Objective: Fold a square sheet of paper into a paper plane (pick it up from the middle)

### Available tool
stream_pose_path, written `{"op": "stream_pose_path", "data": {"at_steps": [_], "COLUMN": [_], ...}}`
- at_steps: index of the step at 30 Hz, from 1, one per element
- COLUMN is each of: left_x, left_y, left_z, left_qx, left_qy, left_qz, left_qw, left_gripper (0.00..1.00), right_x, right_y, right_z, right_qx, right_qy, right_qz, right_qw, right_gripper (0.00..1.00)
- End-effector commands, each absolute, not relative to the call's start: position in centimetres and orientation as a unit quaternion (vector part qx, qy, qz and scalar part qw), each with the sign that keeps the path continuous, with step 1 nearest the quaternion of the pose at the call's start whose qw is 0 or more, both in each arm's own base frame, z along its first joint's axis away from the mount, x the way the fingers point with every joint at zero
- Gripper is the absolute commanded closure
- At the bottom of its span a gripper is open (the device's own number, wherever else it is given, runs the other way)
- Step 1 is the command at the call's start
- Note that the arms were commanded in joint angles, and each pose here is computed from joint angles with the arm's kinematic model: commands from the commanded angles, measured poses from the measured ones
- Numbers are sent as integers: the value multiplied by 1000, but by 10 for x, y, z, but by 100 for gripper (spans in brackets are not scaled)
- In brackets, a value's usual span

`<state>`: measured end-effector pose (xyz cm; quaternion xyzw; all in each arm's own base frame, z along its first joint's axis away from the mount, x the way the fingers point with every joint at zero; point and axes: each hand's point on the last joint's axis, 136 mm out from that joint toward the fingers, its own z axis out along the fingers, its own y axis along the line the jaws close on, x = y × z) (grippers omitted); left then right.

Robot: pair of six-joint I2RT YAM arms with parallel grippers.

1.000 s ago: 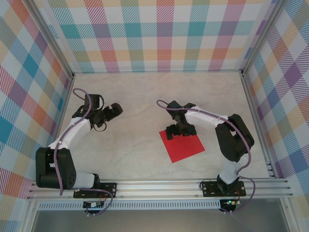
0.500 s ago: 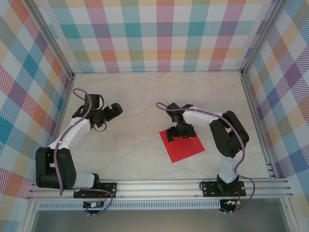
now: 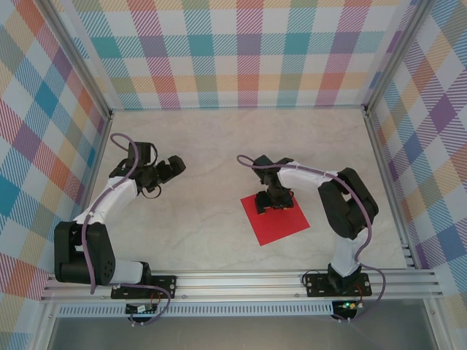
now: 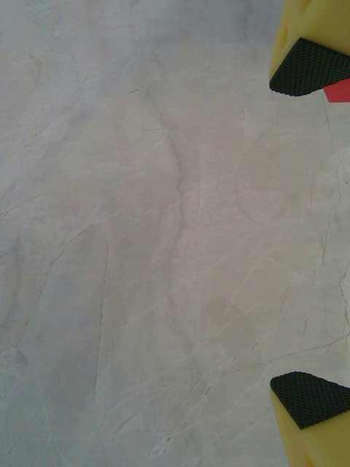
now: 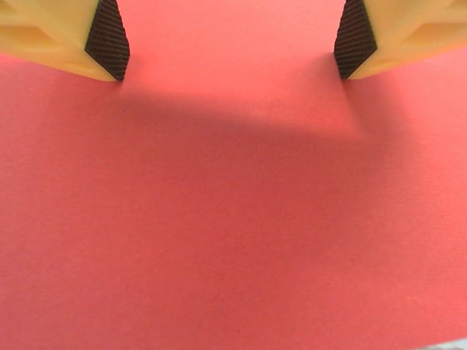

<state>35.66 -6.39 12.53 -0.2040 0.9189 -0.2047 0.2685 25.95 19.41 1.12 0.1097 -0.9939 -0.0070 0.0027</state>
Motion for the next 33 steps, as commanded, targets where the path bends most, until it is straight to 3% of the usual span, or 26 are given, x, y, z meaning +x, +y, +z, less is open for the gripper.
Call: {"op": "stream_pose_path", "data": {"at_steps": [1, 8, 13, 17, 26, 33], "left_x": [353, 352, 352, 353, 353, 352], "left_y": [-71, -71, -71, -72, -73, -73], "left_z": [124, 122, 121, 120, 118, 117], "left_qx": [-203, -204, -205, -206, -205, -206], "left_qy": [921, 921, 921, 921, 922, 922], "left_qz": [-215, -214, -214, -216, -218, -218], "left_qw": [254, 253, 251, 249, 246, 243], "left_gripper": [0, 0, 0, 0, 0, 0], "right_x": [238, 245, 253, 254, 240, 237], "right_y": [179, 179, 191, 193, 189, 174], "right_z": [-23, -8, 26, 39, 11, -9], "right_qx": [104, 105, 127, 137, 140, 124], "right_qy": [-993, -994, -991, -990, -989, -990], "right_qz": [12, 11, -27, -36, -28, 23], "right_qw": [53, 35, -1, -15, 34, 58], "right_gripper": [28, 32, 11, 5, 2, 6]}}
